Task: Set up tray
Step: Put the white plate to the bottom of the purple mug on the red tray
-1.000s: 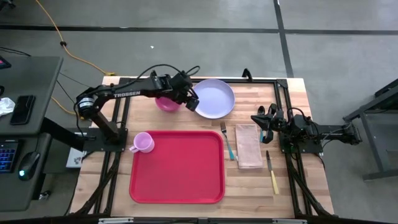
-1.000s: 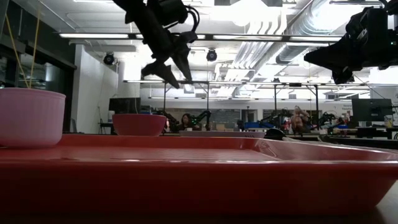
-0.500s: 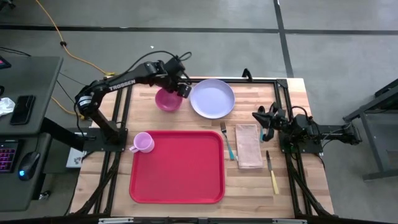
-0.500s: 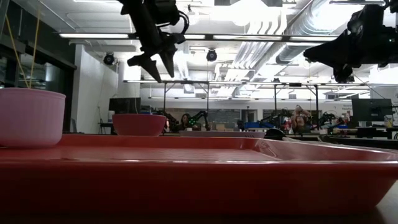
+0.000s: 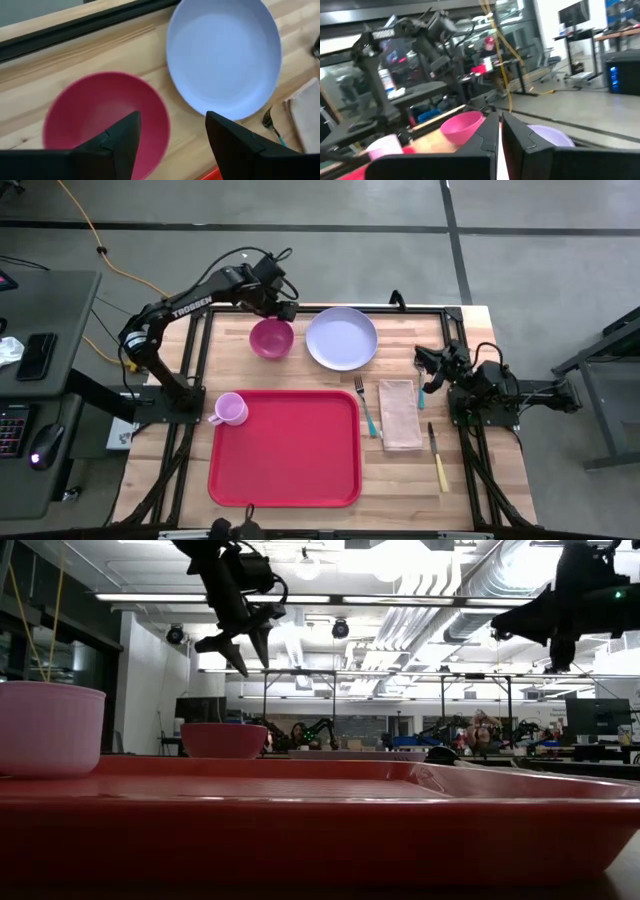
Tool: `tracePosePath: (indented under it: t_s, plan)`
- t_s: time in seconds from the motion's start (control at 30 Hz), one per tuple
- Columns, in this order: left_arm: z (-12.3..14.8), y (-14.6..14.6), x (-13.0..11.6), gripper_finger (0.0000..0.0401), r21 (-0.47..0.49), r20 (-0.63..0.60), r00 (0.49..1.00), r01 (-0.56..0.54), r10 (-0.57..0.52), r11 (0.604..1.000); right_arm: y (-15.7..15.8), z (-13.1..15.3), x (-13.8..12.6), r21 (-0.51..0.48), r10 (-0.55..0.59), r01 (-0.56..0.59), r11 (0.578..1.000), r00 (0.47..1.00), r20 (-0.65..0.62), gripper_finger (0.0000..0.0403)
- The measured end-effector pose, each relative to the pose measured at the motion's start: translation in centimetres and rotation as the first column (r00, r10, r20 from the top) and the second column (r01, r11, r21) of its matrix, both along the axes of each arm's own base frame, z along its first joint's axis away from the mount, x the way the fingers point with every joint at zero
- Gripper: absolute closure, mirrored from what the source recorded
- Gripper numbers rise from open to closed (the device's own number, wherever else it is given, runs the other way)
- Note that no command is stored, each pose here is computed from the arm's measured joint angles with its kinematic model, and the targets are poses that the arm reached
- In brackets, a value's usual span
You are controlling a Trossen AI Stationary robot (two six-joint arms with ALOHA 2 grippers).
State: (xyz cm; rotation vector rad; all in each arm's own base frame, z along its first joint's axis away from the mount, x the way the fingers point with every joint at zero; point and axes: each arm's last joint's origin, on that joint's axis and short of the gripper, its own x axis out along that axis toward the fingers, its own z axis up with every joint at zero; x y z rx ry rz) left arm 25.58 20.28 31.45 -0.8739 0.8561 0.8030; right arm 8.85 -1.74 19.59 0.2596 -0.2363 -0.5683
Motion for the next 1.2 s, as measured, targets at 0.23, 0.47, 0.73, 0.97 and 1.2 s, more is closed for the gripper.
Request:
tracePosePath:
  t_s: [0.23,0.47,0.73,0.97,1.2]
  plan:
    - [-0.2,1.2,-1.7,0.0147,-0.046,-0.035,0.998,-0.059,0.058,0.997,-0.1,1.9,-0.3,-0.006,-0.036,0.036,0.999,0.999,0.019,0.0403]
    - [-0.3,2.4,-3.1,0.0147,-0.06,-0.053,0.992,-0.118,0.115,0.991,-0.2,4.1,0.7,0.017,-0.06,0.06,0.998,0.998,-0.025,0.0402]
    - [-0.4,3.5,-4.5,0.0147,-0.087,-0.047,0.991,-0.132,0.128,0.987,-0.5,7.4,3.0,0.043,-0.135,0.139,0.989,0.986,-0.101,0.0402]
    - [-0.4,4.8,-6.0,0.0147,-0.105,-0.019,0.991,-0.135,0.134,0.985,-2.0,10.5,5.7,0.078,-0.192,0.211,0.974,0.96,-0.203,0.0403]
    - [-0.4,6.0,-7.8,0.0147,-0.095,-0.03,0.987,-0.162,0.16,0.982,-4.6,12.2,8.5,0.133,-0.158,0.208,0.969,0.938,-0.309,0.0402]
